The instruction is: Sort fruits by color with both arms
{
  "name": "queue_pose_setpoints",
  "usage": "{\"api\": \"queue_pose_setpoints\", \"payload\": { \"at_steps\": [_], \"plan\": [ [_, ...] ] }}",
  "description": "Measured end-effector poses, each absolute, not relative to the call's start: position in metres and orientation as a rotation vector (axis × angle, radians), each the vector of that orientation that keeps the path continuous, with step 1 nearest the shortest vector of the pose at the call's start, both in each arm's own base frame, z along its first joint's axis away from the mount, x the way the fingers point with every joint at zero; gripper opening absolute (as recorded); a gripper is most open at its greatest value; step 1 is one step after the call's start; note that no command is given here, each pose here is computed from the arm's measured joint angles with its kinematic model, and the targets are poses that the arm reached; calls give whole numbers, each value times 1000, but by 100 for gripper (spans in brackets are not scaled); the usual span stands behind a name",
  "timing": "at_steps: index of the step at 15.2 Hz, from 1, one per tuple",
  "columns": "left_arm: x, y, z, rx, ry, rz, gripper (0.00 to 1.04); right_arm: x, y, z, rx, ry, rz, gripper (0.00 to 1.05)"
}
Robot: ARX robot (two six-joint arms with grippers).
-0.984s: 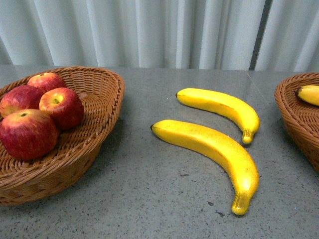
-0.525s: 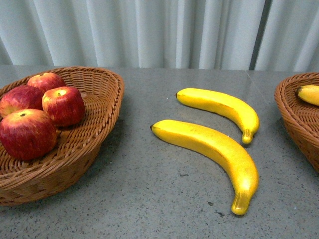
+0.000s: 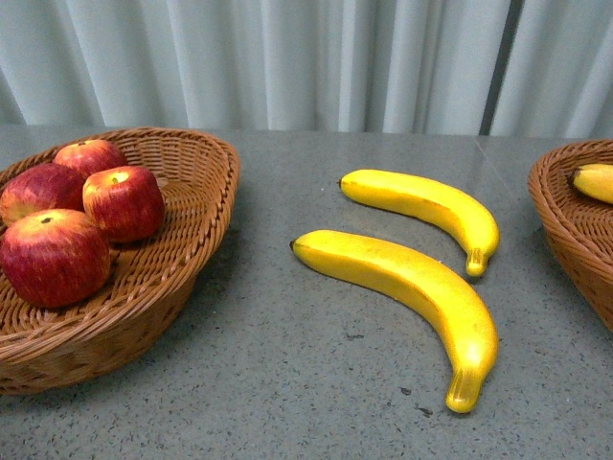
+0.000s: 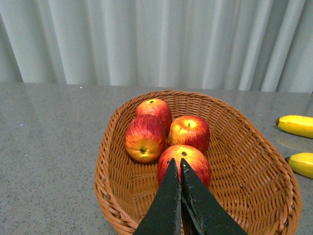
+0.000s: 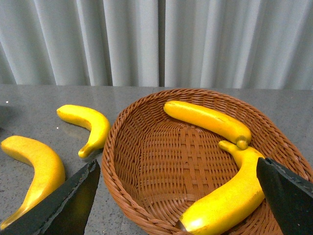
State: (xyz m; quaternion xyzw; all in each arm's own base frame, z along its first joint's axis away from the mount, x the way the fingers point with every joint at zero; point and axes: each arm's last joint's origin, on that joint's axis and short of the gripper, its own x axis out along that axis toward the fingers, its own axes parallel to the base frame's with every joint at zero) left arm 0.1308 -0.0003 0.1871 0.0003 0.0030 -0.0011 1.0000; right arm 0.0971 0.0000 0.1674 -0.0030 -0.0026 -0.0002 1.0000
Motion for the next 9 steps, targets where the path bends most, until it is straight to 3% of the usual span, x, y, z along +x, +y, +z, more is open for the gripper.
{"api": "queue_pose_setpoints", "payload": {
  "at_steps": [9],
  "plan": [
    [121,0,178,1,7,-1,2,97,0,167,-6,-5,0,98]
  ]
}}
